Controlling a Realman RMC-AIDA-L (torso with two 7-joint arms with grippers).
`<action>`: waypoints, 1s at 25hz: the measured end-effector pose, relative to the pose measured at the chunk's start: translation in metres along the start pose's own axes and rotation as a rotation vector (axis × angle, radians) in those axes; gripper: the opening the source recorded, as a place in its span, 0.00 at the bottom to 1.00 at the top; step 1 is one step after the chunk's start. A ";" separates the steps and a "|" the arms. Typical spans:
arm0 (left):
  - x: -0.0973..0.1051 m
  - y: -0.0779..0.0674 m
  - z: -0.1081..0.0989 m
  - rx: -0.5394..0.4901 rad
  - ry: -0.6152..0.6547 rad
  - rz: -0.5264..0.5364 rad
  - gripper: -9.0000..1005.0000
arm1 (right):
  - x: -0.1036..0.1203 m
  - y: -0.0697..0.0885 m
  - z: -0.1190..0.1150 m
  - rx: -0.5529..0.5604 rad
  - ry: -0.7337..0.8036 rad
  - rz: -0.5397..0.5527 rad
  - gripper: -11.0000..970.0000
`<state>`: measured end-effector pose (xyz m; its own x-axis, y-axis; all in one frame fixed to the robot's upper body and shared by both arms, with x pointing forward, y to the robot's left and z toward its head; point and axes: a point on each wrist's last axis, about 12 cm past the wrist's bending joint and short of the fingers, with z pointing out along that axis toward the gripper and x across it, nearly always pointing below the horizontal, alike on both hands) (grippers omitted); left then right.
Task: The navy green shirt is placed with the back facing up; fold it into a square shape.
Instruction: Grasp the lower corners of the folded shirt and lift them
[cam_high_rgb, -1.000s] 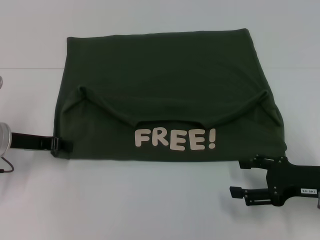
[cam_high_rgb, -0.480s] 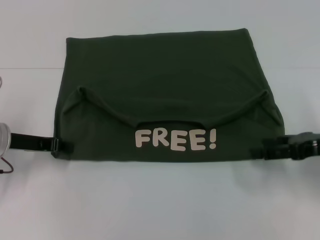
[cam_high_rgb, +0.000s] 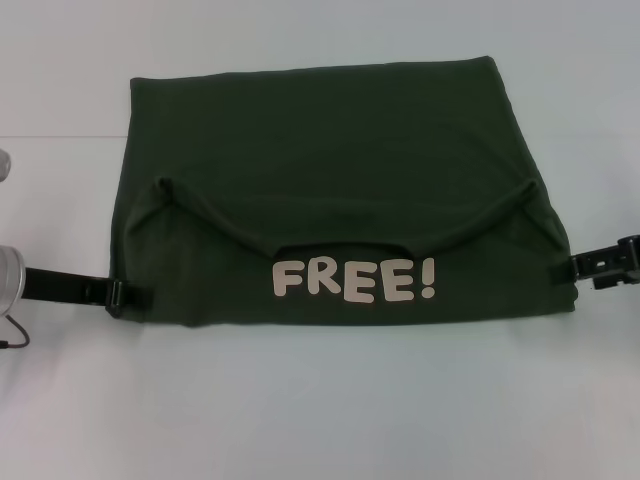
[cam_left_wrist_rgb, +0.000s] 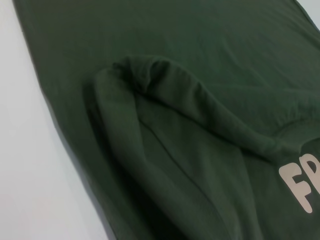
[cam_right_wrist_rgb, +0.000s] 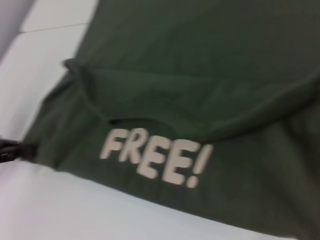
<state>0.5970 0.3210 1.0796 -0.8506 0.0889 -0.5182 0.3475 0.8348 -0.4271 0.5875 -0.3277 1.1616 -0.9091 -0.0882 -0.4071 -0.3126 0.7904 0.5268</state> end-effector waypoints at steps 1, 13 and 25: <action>0.000 0.000 0.000 0.000 0.000 0.001 0.05 | -0.003 0.000 -0.001 0.019 0.007 0.014 0.92; 0.002 0.001 -0.001 0.002 0.001 0.003 0.06 | -0.018 -0.006 0.003 0.192 0.033 0.048 0.90; 0.001 0.001 -0.001 0.002 0.001 0.006 0.06 | -0.019 -0.008 0.041 0.212 0.031 0.030 0.89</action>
<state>0.5958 0.3221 1.0792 -0.8488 0.0943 -0.5203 0.3533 0.8333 -0.4253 0.6187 -0.3078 1.1346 -0.9261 -0.0782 -0.3690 -0.2230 0.9026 0.3682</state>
